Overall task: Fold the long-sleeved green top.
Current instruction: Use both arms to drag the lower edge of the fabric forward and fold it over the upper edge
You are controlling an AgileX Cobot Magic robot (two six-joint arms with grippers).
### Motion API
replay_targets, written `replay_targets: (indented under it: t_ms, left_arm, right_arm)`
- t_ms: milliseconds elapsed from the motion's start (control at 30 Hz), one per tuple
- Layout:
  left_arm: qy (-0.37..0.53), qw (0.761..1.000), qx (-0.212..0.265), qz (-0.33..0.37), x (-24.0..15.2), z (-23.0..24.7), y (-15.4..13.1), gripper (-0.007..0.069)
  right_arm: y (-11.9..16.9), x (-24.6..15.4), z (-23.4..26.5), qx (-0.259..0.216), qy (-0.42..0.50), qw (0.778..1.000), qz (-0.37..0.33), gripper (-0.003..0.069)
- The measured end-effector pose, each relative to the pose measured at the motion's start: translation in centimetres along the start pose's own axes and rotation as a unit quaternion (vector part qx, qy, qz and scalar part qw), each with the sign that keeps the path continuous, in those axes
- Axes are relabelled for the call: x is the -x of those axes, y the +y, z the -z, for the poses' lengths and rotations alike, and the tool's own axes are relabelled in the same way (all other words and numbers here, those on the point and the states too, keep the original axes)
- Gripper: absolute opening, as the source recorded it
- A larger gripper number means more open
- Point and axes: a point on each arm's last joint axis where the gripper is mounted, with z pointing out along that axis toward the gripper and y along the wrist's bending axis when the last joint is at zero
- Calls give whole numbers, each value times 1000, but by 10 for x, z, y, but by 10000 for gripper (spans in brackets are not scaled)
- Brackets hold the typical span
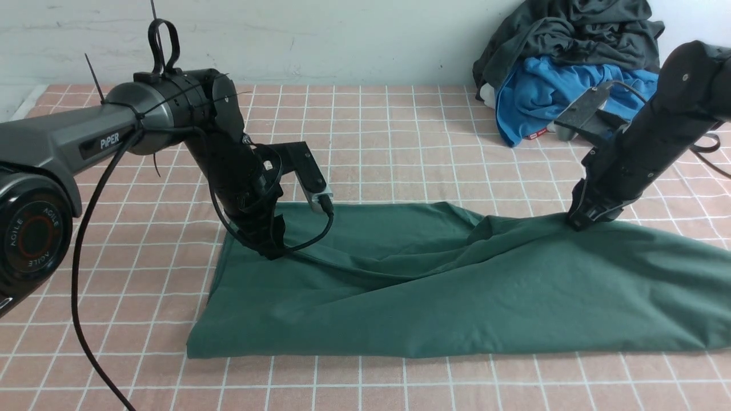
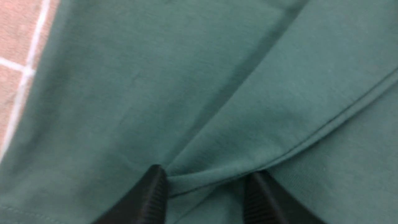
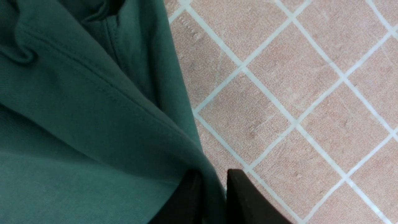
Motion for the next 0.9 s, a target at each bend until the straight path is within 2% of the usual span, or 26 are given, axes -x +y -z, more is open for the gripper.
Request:
replay_targets:
  t_ms: [33,67,100,167,200,400,700,900]
  left_arm:
    - [0,1000,0,0,0,0,0,211]
    - [0,1000,0,0,0,0,0,199]
    - [0,1000,0,0,0,0,0,125]
    - [0,1000,1,1,0,0,0,42]
    - [0,1000,1,3,0,0,0,18]
    - [-6,999,9,36,2,5,4,6]
    - [-47,985,74,151,-6,47,42,6]
    - [-52,981,65,177,-16,39,50,6]
  right_arm:
    - [0,0,0,0,0,1000,0,106]
    - [0,0,0,1,-1,1000,-1,106]
    - [0,0,0,0,-1,1000,-1,106]
    - [0,0,0,-1,-2,1000,-1,106]
    - [0,0,0,-1,-2,1000,-1,106]
    - [-1,1,0,-3,-4,1000,-1,106]
    - [-8,4,0,-42,-21,999,1,115]
    - [-12,6,-9,-56,-32,998,-1,162]
